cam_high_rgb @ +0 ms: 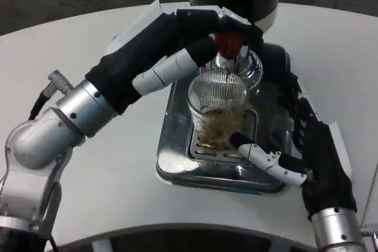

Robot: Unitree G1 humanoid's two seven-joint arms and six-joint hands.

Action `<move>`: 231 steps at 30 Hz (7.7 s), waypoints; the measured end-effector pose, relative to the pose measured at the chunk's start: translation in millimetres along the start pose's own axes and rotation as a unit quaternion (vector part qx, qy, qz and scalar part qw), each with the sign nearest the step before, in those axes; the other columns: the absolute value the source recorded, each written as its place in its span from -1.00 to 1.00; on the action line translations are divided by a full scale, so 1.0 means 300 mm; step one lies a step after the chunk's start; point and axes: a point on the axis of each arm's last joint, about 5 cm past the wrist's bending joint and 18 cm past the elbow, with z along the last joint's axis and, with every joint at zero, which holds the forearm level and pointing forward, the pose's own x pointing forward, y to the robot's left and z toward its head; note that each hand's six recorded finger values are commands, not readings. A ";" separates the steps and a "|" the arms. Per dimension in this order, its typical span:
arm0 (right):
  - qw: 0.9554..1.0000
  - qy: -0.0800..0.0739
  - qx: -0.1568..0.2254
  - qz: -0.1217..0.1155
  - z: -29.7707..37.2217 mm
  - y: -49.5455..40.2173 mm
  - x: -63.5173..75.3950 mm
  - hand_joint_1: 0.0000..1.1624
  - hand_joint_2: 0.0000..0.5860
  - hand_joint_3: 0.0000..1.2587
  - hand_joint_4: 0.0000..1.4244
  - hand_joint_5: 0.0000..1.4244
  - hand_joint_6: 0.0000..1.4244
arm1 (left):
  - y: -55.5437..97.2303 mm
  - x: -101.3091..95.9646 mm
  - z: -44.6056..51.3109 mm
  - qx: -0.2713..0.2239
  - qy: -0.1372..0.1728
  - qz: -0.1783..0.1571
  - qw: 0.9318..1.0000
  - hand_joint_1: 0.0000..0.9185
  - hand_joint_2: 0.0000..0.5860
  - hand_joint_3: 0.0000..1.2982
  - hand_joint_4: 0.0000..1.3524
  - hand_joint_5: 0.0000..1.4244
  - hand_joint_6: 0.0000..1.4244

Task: Grasp the cup under the faucet to collect the drink, then remove the cup.

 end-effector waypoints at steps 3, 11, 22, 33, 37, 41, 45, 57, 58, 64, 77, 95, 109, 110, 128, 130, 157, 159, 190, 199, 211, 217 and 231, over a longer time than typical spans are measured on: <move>1.000 0.001 0.002 0.000 -0.003 0.007 0.004 0.55 -0.47 -0.90 -0.90 -0.88 -0.73 | 0.000 -0.001 0.000 0.003 -0.002 0.002 1.000 -1.00 -0.81 -0.15 -0.47 -0.49 -0.75; 1.000 -0.002 0.003 0.001 -0.009 0.029 0.025 0.55 -0.47 -0.90 -0.90 -0.88 -0.74 | 0.000 -0.003 -0.001 0.008 -0.006 0.006 1.000 -1.00 -0.81 -0.14 -0.46 -0.49 -0.75; 1.000 -0.007 0.006 0.009 -0.010 0.057 0.045 0.55 -0.47 -0.92 -0.90 -0.88 -0.75 | -0.001 -0.002 -0.001 0.009 -0.007 0.008 1.000 -1.00 -0.81 -0.14 -0.46 -0.49 -0.75; 1.000 -0.009 -0.005 0.021 -0.015 0.063 0.073 0.52 -0.45 -0.96 -0.94 -0.91 -0.79 | -0.003 0.000 0.002 0.024 -0.006 0.006 1.000 -1.00 -0.81 -0.14 -0.46 -0.49 -0.75; 1.000 -0.010 -0.010 0.026 -0.017 0.068 0.081 0.51 -0.46 -0.98 -0.95 -0.93 -0.81 | -0.003 0.000 0.002 0.025 -0.006 0.006 1.000 -1.00 -0.81 -0.14 -0.46 -0.49 -0.75; 0.999 -0.007 -0.012 0.032 -0.023 0.075 0.088 0.51 -0.46 -0.98 -0.95 -0.93 -0.81 | -0.004 0.001 0.002 0.025 -0.006 0.007 1.000 -1.00 -0.81 -0.14 -0.46 -0.49 -0.75; 0.999 -0.008 -0.012 0.036 -0.024 0.082 0.097 0.50 -0.48 -0.99 -0.97 -0.94 -0.82 | -0.004 0.000 0.001 0.026 -0.007 0.008 1.000 -1.00 -0.81 -0.14 -0.46 -0.49 -0.76; 0.999 -0.013 -0.015 0.043 -0.028 0.096 0.121 0.49 -0.48 -1.00 -0.98 -0.96 -0.86 | -0.002 0.004 -0.002 0.026 -0.008 0.007 1.000 -1.00 -0.81 -0.14 -0.46 -0.49 -0.76; 0.999 -0.013 -0.015 0.044 -0.029 0.097 0.122 0.49 -0.48 -1.00 -0.99 -0.96 -0.86 | -0.002 0.004 -0.002 0.027 -0.008 0.007 1.000 -1.00 -0.81 -0.13 -0.46 -0.49 -0.76; 0.999 -0.014 -0.019 0.044 -0.030 0.099 0.128 0.46 -0.46 -1.00 -1.00 -0.98 -0.89 | -0.001 0.006 -0.004 0.026 -0.008 0.007 1.000 -1.00 -0.81 -0.13 -0.46 -0.49 -0.76; 0.998 -0.015 -0.022 0.051 -0.029 0.111 0.135 0.45 -0.46 -1.00 -1.00 -0.98 -0.90 | -0.001 0.007 -0.004 0.026 -0.007 0.007 1.000 -1.00 -0.81 -0.13 -0.46 -0.49 -0.76; 0.999 -0.017 -0.028 0.035 -0.029 0.127 0.144 0.49 -0.46 -0.86 -0.76 -0.71 -0.73 | 0.001 0.009 -0.011 0.023 -0.005 0.009 1.000 -1.00 -0.81 -0.12 -0.46 -0.49 -0.77; 0.999 -0.019 -0.030 0.017 -0.031 0.132 0.149 0.56 -0.47 -0.53 -0.40 -0.33 -0.50 | -0.003 0.009 -0.024 -0.017 0.009 0.020 1.000 -1.00 -0.80 -0.24 -0.56 -0.56 -0.81; 0.999 -0.019 -0.030 0.015 -0.031 0.132 0.150 0.58 -0.47 -0.51 -0.38 -0.30 -0.46 | -0.003 0.008 -0.024 -0.018 0.009 0.020 1.000 -1.00 -0.82 -0.25 -0.58 -0.57 -0.82; 0.999 -0.029 -0.043 -0.014 -0.034 0.139 0.152 0.70 -0.48 -0.10 -0.11 0.02 -0.12 | -0.024 -0.014 -0.051 -0.068 0.041 0.019 0.997 -1.00 -0.84 -0.51 -0.92 -0.71 -0.76; 0.998 -0.033 -0.045 -0.017 -0.032 0.140 0.152 0.73 -0.47 -0.07 -0.09 0.05 -0.08 | -0.024 -0.013 -0.047 -0.068 0.038 0.018 0.997 -1.00 -0.84 -0.53 -0.93 -0.72 -0.76; 0.996 -0.048 -0.065 -0.037 -0.015 0.108 0.144 0.74 -0.44 0.02 -0.02 0.15 0.07 | -0.032 -0.026 -0.028 -0.115 0.033 0.018 0.993 -1.00 -0.82 -0.55 -0.94 -0.77 -0.80; 0.996 -0.049 -0.066 -0.038 -0.014 0.106 0.143 0.74 -0.44 0.02 -0.02 0.15 0.07 | -0.033 -0.027 -0.025 -0.115 0.032 0.017 0.993 -1.00 -0.82 -0.50 -0.93 -0.77 -0.78; 0.995 -0.063 -0.064 -0.043 0.007 0.096 0.147 0.73 -0.38 0.00 -0.04 0.14 0.06 | 0.030 -0.110 0.107 -0.092 0.028 0.020 0.995 -1.00 -0.76 0.02 -0.90 -0.75 -0.75; 0.995 -0.061 -0.064 -0.044 0.007 0.093 0.141 0.73 -0.38 0.00 -0.04 0.14 0.06 | 0.041 -0.138 0.143 -0.041 0.050 0.015 0.998 -1.00 -0.75 0.04 -0.96 -0.80 -0.83; 0.995 -0.060 -0.065 -0.047 0.007 0.089 0.132 0.73 -0.38 0.00 -0.04 0.14 0.06 | 0.044 -0.156 0.185 0.018 0.065 0.014 0.998 -1.00 -0.74 0.01 -1.00 -0.84 -0.91; 0.995 -0.059 -0.065 -0.046 0.008 0.085 0.123 0.72 -0.38 0.00 -0.04 0.14 0.06 | 0.045 -0.179 0.201 0.023 0.068 0.021 0.997 -1.00 -0.75 -0.01 -1.00 -0.85 -0.91; 0.996 -0.055 -0.065 -0.036 0.019 0.080 0.093 0.71 -0.39 0.00 -0.02 0.16 0.06 | 0.054 -0.263 0.222 0.010 0.083 0.054 0.995 -1.00 -0.75 -0.12 -1.00 -0.84 -0.90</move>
